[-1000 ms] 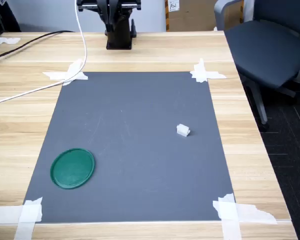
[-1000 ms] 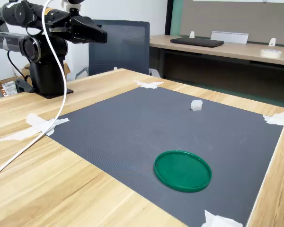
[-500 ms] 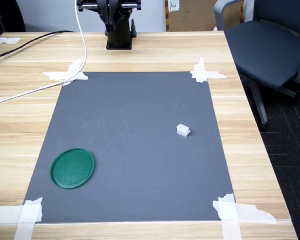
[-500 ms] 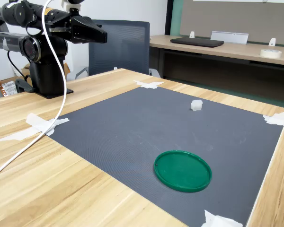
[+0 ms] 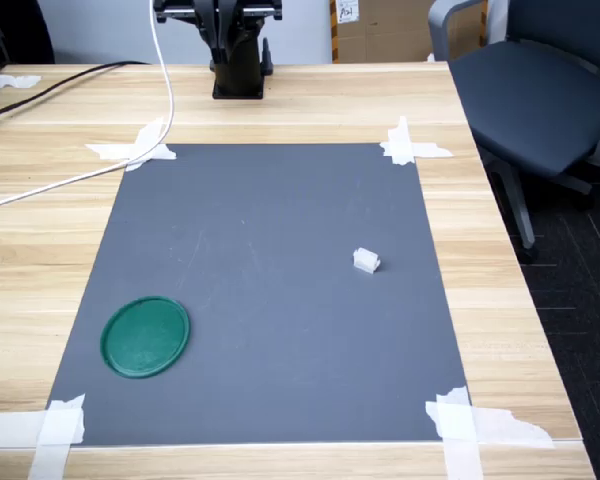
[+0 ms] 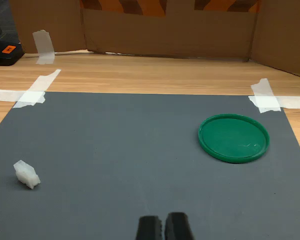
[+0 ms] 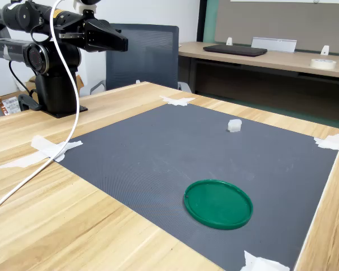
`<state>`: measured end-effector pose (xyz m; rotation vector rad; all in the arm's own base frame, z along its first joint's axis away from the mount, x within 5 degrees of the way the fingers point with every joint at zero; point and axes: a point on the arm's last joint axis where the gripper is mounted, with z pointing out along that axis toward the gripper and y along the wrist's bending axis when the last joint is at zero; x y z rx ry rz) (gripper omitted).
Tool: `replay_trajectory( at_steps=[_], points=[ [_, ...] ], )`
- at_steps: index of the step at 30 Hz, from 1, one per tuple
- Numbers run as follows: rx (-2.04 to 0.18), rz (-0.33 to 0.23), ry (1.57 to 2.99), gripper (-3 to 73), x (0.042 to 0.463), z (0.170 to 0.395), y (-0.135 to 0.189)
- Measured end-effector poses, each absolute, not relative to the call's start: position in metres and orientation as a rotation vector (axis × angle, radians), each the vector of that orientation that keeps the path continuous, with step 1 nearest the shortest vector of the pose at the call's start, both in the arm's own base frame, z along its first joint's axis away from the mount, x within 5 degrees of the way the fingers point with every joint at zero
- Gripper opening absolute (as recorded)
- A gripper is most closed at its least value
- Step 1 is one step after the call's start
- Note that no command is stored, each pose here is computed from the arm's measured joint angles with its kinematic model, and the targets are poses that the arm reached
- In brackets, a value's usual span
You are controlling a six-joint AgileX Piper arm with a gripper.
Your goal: Grasp a white terminal and put it in the green lid.
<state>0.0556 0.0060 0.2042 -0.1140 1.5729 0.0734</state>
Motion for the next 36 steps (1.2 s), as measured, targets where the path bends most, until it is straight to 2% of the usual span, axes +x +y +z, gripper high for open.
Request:
replay_trajectory(
  at_steps=[9, 14, 19, 24, 29, 36],
  points=[
    [-0.120, 0.081, 1.550, -2.9, 0.058, 0.207, 0.007],
    [-0.129, 0.081, 1.615, -2.9, 0.063, 0.203, 0.008],
    [-0.217, 0.123, 1.721, -2.9, 0.066, 0.199, 0.014],
    [-0.371, 0.149, 1.793, -2.9, 0.070, 0.205, 0.022],
    [-0.470, 0.138, 1.796, -2.9, 0.077, 0.218, 0.028],
    [-0.484, 0.129, 1.801, -2.9, 0.091, 0.245, 0.034]
  ],
)
